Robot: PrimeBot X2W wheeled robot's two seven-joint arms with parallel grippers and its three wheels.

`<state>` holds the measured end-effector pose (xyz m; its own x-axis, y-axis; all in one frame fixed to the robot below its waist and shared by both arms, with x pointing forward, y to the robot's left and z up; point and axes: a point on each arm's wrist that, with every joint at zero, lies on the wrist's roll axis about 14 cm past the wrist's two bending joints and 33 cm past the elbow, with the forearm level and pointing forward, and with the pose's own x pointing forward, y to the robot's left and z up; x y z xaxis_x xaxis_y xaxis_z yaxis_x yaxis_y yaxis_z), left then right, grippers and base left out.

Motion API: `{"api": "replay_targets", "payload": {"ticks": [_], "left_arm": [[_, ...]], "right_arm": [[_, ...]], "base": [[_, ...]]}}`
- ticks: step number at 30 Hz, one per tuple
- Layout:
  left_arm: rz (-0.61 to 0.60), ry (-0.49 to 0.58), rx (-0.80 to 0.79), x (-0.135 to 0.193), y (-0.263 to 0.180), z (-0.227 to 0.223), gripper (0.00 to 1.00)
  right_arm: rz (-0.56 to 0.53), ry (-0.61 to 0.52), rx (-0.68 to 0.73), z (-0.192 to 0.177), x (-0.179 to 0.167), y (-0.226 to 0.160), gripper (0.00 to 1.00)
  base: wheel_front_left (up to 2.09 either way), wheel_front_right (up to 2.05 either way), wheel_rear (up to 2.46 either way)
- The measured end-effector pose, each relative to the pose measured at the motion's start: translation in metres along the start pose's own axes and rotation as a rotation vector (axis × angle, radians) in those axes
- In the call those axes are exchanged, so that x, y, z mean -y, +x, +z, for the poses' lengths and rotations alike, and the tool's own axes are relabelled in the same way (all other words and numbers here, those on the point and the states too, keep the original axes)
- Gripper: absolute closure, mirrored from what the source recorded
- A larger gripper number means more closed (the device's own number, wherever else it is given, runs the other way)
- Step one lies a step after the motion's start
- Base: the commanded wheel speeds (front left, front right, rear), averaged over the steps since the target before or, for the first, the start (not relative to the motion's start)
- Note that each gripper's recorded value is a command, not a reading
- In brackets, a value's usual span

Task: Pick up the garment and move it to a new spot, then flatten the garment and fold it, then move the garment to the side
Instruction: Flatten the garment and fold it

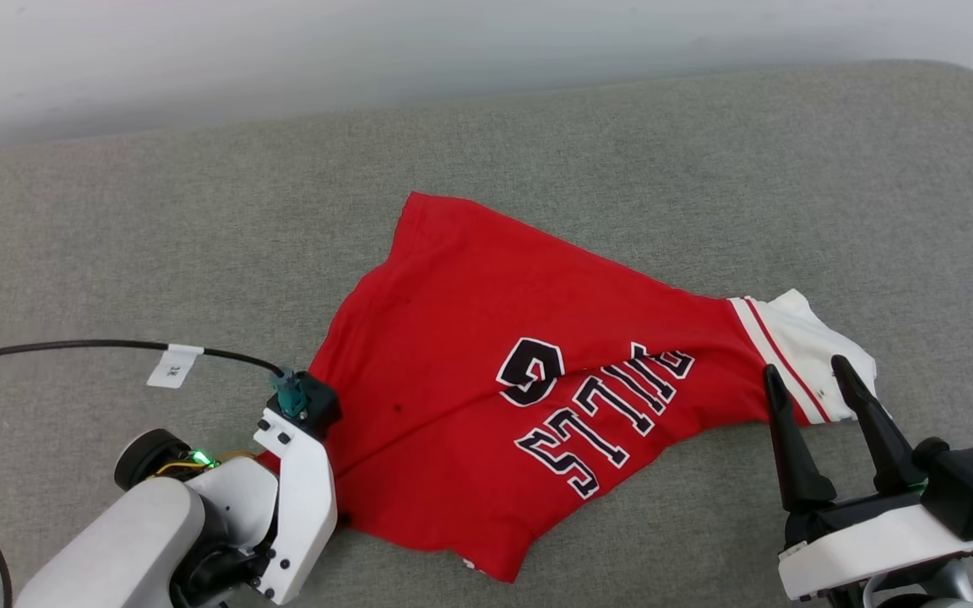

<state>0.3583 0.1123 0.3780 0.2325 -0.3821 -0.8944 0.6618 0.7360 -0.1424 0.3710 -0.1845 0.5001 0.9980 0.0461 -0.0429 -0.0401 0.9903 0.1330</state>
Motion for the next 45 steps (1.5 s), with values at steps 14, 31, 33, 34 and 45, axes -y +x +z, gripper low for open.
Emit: {"api": "replay_targets", "payload": {"ticks": [14, 31, 33, 34, 45], "left_arm": [[0.109, 0.046, 0.245, -0.027, -0.023, 0.062, 1.0], [0.221, -0.076, 0.815, -0.08, -0.095, 0.241, 1.0], [0.25, -0.078, 0.797, -0.094, -0.086, 0.247, 1.0], [0.258, -0.083, 0.789, -0.101, -0.08, 0.249, 1.0], [0.231, -0.159, 0.501, -0.13, 0.03, 0.218, 1.0]], "right_arm": [[-0.003, -0.005, 0.035, 0.01, 0.002, 0.001, 0.0], [-0.035, 0.002, 0.026, 0.006, 0.012, 0.005, 0.0], [-0.044, 0.003, 0.015, 0.001, 0.015, 0.007, 0.0], [-0.05, 0.007, 0.009, -0.002, 0.017, 0.008, 0.0], [-0.092, -0.016, -0.009, -0.019, 0.033, 0.021, 0.0]], "base": [[0.0, 0.0, 0.0], [0.0, 0.0, 0.0], [0.0, 0.0, 0.0], [0.0, 0.0, 0.0], [0.0, 0.0, 0.0]]}}
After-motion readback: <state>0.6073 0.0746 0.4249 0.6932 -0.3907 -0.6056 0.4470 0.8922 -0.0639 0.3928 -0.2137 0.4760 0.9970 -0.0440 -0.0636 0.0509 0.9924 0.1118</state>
